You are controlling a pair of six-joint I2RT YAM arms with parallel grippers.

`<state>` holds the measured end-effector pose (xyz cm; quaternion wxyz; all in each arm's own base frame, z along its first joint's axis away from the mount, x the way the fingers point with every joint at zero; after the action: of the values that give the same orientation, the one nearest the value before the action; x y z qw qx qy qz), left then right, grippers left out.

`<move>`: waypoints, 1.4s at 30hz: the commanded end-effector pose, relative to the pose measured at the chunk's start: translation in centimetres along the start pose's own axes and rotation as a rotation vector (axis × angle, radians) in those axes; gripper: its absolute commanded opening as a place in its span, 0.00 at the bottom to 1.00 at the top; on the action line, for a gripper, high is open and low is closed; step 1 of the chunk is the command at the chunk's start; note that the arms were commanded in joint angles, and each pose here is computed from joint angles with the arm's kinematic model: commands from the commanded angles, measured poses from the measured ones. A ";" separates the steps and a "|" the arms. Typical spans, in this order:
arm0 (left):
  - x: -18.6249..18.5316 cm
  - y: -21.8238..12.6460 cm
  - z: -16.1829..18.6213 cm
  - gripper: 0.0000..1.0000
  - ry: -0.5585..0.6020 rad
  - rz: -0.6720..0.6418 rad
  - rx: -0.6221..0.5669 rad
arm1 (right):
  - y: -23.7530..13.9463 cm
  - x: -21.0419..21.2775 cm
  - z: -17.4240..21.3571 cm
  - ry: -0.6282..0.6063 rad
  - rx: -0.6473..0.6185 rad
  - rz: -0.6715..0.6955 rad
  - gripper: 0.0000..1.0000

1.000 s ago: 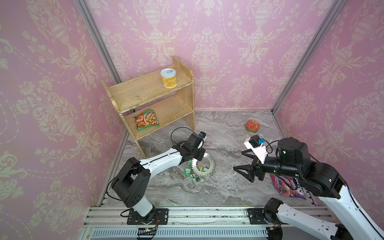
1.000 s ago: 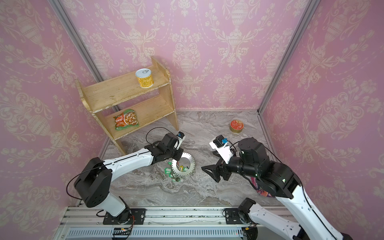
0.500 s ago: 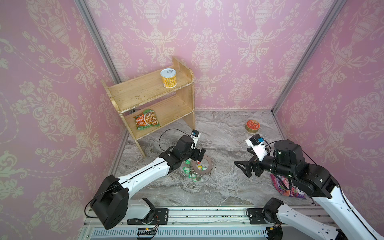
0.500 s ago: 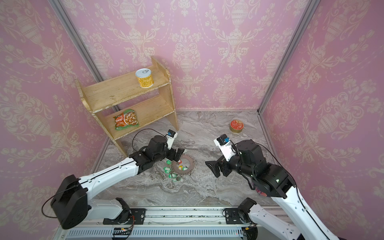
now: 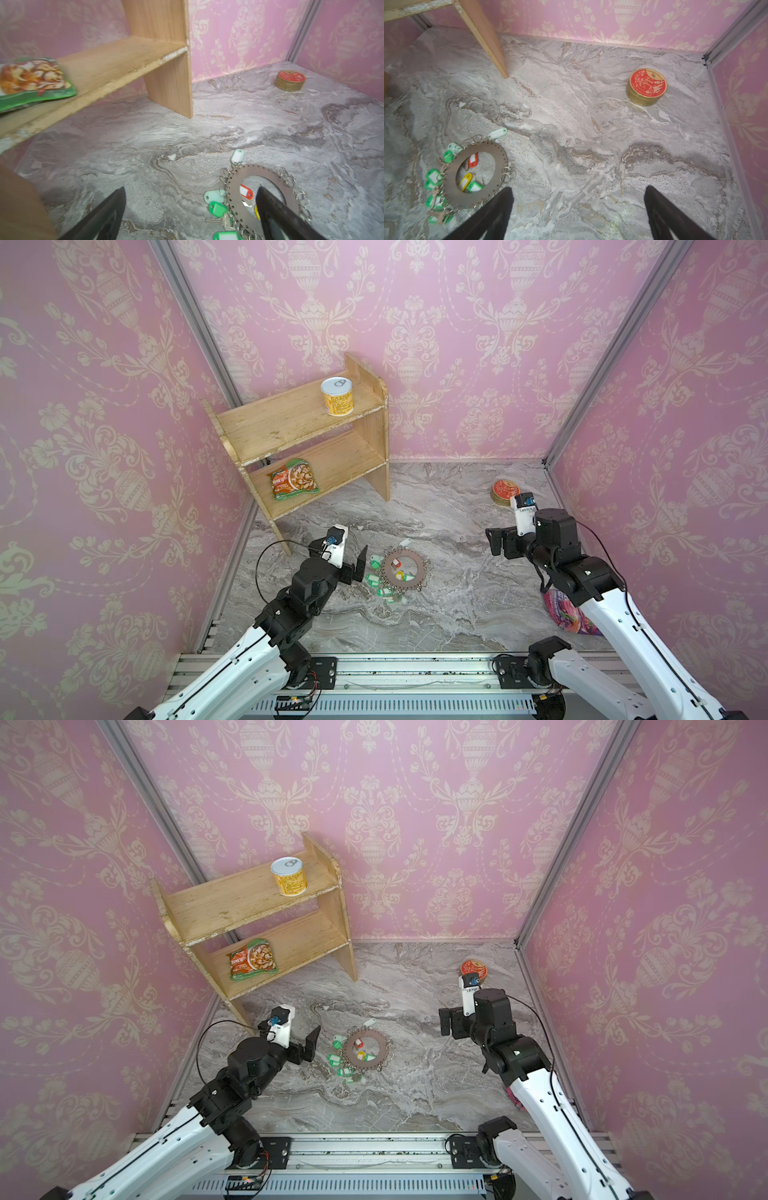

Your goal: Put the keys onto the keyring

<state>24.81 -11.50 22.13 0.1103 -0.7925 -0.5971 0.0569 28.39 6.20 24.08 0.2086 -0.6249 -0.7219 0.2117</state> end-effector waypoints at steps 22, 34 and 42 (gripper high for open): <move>12.8 6.7 7.4 0.99 -0.005 -0.448 -0.024 | 12.1 -6.4 3.6 0.004 -0.213 0.160 1.00; 15.7 9.1 10.8 0.99 -0.042 -0.498 -0.051 | 14.6 -6.8 5.8 0.040 -0.231 0.116 1.00; 15.9 9.8 11.2 0.99 -0.037 -0.498 -0.037 | 15.6 -6.9 6.5 0.040 -0.220 0.118 1.00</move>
<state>35.21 2.37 8.18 0.1205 -0.6156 -0.7773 0.0483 37.93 1.20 8.81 0.1522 -0.6855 -0.6962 0.1490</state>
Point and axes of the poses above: each gripper's point midway between its finger pads, its own y axis out along the fingers, its own x axis along the line the jaws close on, z = x × y, the point moved 1 cm from there along -y, back along the fingers, and after that the axes turned 1 degree about y, right-handed, at the moved point
